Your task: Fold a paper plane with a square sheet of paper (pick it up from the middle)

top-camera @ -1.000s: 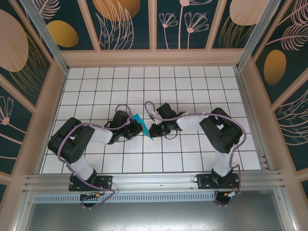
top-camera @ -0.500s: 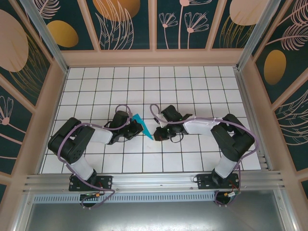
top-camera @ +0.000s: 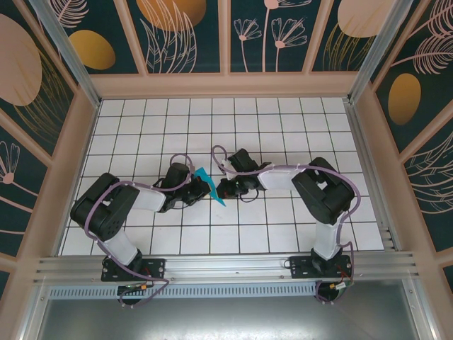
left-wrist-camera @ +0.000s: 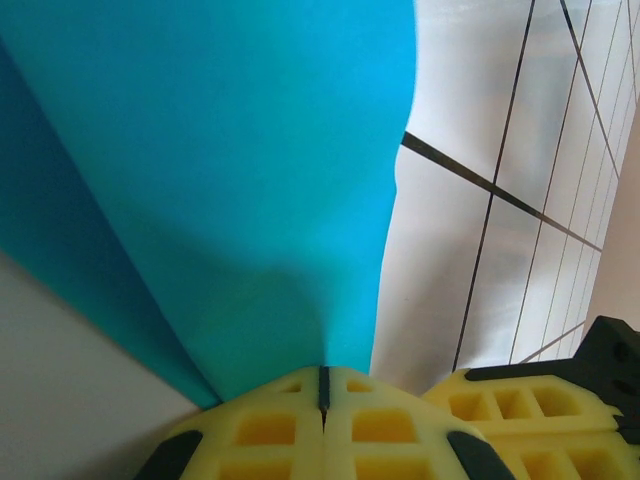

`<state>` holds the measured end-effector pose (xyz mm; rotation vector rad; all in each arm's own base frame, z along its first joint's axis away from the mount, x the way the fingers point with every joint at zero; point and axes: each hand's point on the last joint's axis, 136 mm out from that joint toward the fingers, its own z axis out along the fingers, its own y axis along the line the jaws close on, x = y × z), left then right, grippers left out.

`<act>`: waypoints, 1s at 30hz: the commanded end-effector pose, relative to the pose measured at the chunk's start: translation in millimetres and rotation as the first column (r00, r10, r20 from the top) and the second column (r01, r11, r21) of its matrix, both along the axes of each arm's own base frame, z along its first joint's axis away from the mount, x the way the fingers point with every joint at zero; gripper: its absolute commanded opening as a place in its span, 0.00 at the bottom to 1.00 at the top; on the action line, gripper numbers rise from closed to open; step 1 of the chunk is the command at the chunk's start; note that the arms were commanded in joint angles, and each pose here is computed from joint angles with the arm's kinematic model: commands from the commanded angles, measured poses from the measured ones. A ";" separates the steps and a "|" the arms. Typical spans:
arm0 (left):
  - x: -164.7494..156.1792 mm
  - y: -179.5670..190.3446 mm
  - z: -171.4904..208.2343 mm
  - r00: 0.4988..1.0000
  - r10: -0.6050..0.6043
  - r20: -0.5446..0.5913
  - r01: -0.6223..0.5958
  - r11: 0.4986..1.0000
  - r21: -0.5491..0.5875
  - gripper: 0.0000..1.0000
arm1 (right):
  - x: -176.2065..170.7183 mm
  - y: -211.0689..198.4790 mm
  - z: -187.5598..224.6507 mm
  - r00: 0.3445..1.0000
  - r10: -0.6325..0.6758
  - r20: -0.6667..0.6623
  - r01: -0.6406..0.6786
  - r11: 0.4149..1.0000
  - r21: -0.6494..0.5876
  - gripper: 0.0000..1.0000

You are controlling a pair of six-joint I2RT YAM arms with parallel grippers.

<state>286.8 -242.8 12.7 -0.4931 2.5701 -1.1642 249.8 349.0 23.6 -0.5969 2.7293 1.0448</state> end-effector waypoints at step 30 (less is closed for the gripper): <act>30.9 33.7 -9.5 0.996 -0.012 0.084 -0.014 0.952 0.306 0.11 | -18.0 -37.5 -54.2 0.999 0.002 -0.044 -0.012 0.975 -0.221 0.00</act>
